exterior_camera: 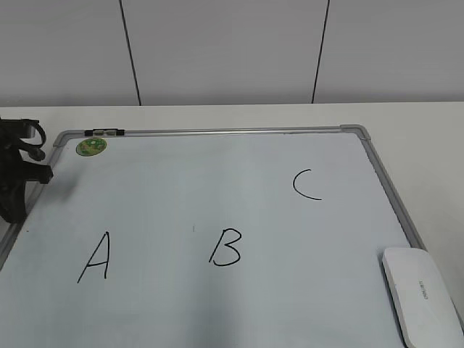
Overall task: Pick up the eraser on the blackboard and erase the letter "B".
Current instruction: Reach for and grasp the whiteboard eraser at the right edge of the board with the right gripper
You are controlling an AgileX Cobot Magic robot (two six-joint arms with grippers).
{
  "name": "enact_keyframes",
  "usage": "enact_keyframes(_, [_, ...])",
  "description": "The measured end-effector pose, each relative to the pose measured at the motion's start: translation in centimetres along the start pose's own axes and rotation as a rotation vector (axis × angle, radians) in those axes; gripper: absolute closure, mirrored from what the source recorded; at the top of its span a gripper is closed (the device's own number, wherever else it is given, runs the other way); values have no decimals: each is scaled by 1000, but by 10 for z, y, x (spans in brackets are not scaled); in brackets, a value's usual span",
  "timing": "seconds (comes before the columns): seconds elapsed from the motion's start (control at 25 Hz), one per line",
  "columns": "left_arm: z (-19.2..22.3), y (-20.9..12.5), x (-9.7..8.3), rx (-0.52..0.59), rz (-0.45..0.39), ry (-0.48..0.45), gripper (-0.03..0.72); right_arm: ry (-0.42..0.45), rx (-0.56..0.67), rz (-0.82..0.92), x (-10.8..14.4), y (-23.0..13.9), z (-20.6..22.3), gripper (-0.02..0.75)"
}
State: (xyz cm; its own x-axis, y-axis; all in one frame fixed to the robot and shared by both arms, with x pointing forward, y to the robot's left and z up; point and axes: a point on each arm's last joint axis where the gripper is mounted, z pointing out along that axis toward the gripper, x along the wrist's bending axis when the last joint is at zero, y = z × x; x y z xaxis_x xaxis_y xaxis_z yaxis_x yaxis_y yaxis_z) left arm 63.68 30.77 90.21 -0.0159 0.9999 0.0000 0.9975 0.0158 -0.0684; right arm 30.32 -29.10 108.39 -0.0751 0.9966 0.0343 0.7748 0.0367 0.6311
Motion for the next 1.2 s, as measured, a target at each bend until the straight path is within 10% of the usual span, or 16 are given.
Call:
enact_keyframes(0.84, [0,0,-1,0,-7,-11,668,205,490,47,42,59,147,151])
enact_keyframes(1.2, [0,0,-1,0,-8,-13,668,-10,547,77,41,53,185,145])
